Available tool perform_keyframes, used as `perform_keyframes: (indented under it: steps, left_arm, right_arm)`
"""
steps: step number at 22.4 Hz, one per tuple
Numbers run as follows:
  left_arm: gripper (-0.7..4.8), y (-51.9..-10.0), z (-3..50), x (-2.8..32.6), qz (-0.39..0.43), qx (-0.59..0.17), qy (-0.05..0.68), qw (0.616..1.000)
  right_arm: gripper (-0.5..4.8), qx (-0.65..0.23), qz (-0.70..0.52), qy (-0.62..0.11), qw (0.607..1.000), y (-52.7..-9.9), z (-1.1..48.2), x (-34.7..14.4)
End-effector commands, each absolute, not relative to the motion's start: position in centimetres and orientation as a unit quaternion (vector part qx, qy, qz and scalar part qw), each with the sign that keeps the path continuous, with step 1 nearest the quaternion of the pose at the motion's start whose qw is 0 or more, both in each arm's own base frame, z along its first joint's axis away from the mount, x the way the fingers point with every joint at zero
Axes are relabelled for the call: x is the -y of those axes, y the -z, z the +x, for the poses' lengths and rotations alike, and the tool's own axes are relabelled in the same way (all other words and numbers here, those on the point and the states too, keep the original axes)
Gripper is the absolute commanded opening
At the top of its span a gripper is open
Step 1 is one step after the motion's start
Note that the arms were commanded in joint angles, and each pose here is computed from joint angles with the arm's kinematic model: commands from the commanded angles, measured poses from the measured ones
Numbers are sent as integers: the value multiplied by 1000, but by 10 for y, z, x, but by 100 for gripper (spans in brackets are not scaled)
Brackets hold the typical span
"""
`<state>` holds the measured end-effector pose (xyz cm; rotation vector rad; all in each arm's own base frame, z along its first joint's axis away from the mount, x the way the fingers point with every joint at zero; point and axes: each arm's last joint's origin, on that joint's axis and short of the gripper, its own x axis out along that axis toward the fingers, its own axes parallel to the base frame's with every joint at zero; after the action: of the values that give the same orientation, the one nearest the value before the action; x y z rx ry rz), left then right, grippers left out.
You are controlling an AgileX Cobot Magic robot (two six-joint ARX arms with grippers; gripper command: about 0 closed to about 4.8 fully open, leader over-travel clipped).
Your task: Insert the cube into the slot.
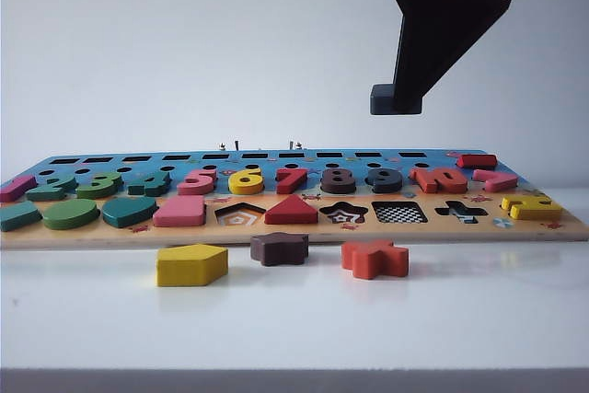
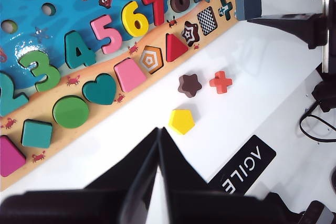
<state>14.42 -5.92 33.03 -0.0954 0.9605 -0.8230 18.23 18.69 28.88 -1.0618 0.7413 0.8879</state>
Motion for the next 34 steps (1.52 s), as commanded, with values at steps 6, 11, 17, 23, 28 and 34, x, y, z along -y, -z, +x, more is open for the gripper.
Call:
perform_keyframes:
  steps: [6,11,17,23,28,34]
  left_arm:
    - [17,-333,144,60,-43,-439,391,808]
    - [17,-333,145,60,-43,-438,391,808]
    - [17,-333,145,60,-43,-438,391,808]
    - [17,-333,145,60,-43,-438,391,808]
    - [17,-333,145,60,-43,-438,391,808]
    - [17,-333,145,60,-43,-438,391,808]
  right_arm:
    - [165,-248,-544,-432,676,-294,190,-191]
    - [163,-274,-537,-454,656,-283,192,-195]
    - [143,-308,-537,-450,643,-265,202,-193]
    - [143,-330,-538,-449,633,-249,202,-185]
    - [143,-316,-536,-446,643,-250,205,-188]
    - [143,-324,-536,-445,641,-246,208,-188]
